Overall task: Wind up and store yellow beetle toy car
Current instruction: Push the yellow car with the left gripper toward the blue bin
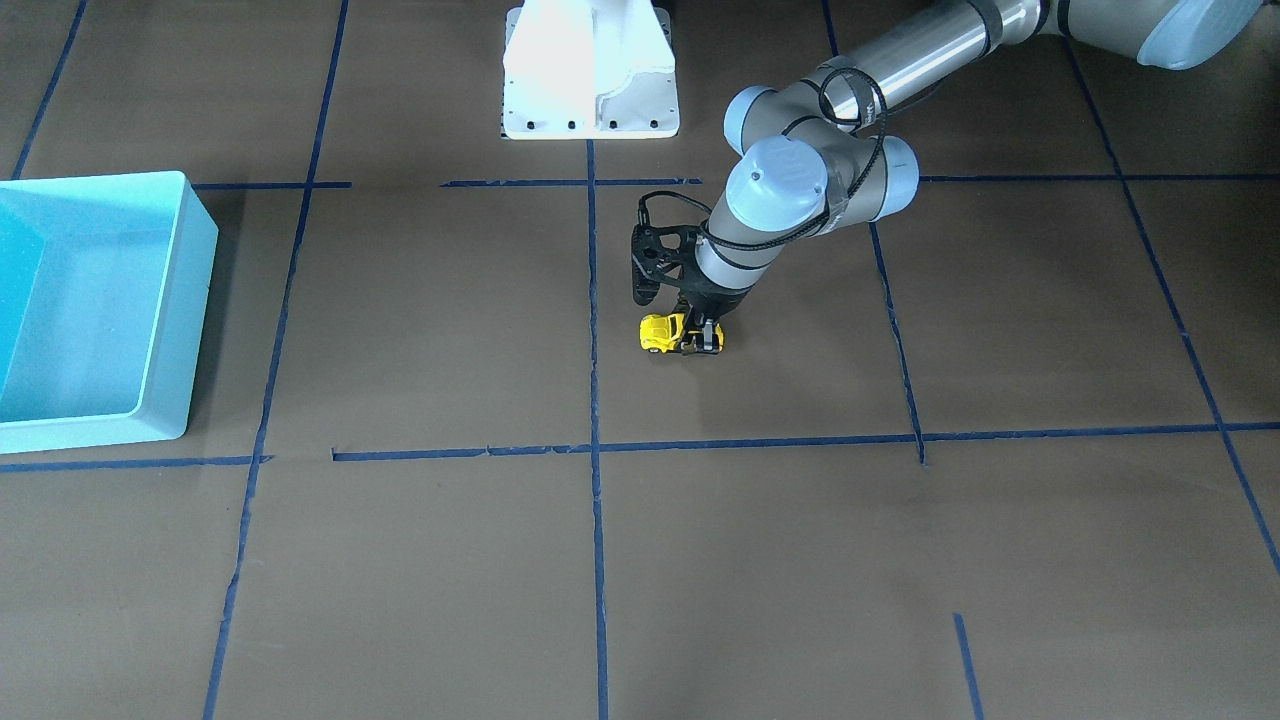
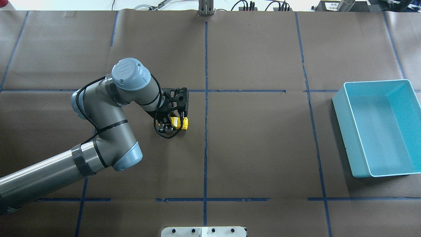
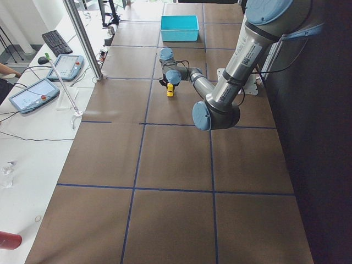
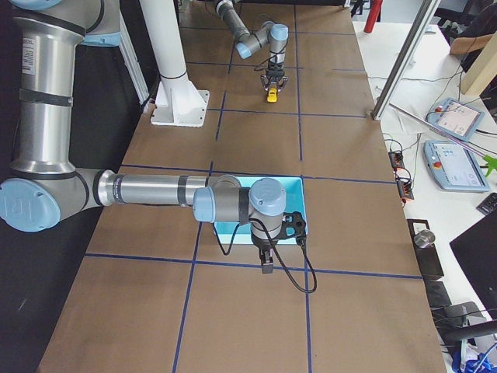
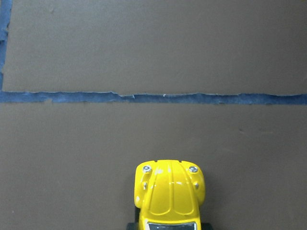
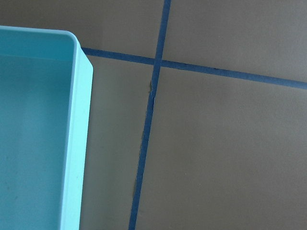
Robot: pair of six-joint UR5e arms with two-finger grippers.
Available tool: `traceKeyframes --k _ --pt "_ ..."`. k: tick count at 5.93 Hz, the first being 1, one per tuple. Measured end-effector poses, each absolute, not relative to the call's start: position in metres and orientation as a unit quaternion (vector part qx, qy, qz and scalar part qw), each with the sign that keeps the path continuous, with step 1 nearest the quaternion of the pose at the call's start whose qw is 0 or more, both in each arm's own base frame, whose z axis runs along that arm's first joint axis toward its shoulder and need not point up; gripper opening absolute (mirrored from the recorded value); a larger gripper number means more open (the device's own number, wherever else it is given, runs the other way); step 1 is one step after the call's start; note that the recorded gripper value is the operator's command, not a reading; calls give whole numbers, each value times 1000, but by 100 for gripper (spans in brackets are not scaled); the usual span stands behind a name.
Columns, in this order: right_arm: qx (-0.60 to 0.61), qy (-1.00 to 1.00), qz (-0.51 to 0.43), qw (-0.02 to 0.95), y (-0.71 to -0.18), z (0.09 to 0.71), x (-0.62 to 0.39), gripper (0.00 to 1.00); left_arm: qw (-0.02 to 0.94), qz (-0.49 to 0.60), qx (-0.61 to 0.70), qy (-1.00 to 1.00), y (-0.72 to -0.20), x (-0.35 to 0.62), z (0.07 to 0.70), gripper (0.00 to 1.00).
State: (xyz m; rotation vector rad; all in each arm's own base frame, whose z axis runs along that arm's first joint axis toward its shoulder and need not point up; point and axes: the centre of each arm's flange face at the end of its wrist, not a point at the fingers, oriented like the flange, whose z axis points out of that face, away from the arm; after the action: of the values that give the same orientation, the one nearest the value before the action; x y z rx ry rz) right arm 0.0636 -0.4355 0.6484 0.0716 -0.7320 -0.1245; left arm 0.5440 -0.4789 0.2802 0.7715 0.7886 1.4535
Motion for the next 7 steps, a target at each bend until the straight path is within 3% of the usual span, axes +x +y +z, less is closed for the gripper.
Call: traceKeyframes --k 2,3,4,7 --pt "31 -358 -59 931 -435 653 64 100 606 631 341 342 -478 532 303 0" --pt "30 -358 -59 931 -435 654 63 100 605 631 342 345 -482 522 314 17" --pt "29 -358 -58 931 -435 655 63 100 601 632 339 353 -489 505 331 99" --pt "20 -359 -54 932 -433 664 63 100 598 627 339 366 -486 467 362 100"
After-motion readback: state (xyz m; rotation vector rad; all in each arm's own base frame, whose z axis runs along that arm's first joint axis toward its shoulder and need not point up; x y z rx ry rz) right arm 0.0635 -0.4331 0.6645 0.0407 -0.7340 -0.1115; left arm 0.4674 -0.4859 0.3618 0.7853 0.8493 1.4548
